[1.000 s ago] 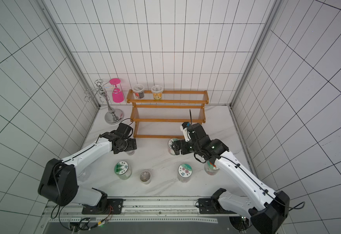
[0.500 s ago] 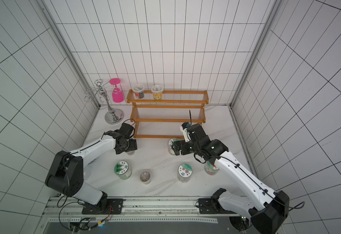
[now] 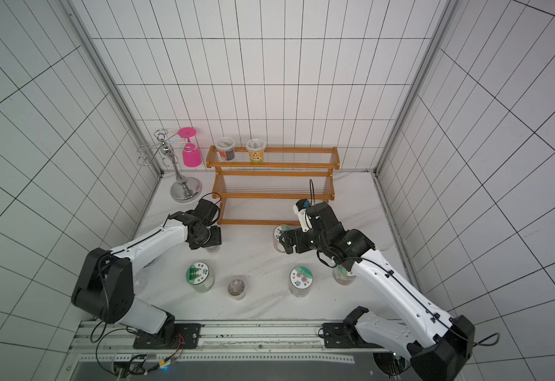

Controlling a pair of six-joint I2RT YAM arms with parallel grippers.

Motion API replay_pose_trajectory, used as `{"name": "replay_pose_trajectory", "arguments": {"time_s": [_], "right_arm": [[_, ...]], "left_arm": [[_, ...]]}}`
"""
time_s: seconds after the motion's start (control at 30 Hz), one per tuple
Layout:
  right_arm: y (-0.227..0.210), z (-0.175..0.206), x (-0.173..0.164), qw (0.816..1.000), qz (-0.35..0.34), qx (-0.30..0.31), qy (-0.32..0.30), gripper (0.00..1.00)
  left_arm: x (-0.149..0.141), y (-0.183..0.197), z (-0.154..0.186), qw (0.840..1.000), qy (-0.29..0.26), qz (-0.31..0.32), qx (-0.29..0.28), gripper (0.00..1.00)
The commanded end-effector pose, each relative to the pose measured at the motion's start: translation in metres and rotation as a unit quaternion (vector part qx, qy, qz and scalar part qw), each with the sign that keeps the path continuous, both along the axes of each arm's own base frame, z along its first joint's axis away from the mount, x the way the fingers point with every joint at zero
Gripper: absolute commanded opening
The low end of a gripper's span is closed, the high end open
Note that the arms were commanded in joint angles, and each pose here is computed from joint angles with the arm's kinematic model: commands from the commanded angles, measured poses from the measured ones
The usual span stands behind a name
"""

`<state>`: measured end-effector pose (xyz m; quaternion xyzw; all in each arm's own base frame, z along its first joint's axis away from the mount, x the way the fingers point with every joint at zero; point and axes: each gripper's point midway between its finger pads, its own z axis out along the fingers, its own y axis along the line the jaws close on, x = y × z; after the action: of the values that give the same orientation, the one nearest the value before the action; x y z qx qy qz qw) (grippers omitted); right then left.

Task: Place the seed container on the shelf
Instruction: Pick up the seed jar at the center of the board.

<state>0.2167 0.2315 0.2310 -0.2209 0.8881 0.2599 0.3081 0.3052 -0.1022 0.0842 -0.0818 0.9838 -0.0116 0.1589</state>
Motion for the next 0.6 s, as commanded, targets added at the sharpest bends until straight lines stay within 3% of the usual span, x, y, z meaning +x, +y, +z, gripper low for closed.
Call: {"name": "replay_pose_trajectory", "arguments": {"time_s": [0.0, 0.1, 0.33, 0.57], "right_arm": [[0.007, 0.008, -0.005, 0.999, 0.032, 0.021, -0.030, 0.96], [0.011, 0.017, -0.005, 0.997, 0.046, 0.032, -0.050, 0.96], [0.022, 0.041, -0.005, 0.988, 0.093, 0.055, -0.111, 0.96], [0.027, 0.055, -0.014, 0.970, 0.161, 0.050, -0.174, 0.96]], "left_arm": [[-0.003, -0.017, 0.051, 0.998, -0.044, -0.053, -0.007, 0.56], [-0.013, -0.038, 0.085, 0.992, -0.061, -0.106, -0.036, 0.55], [-0.036, -0.079, 0.161, 0.962, -0.128, -0.219, -0.101, 0.56], [-0.055, -0.096, 0.203, 0.931, -0.159, -0.298, -0.139, 0.55]]}}
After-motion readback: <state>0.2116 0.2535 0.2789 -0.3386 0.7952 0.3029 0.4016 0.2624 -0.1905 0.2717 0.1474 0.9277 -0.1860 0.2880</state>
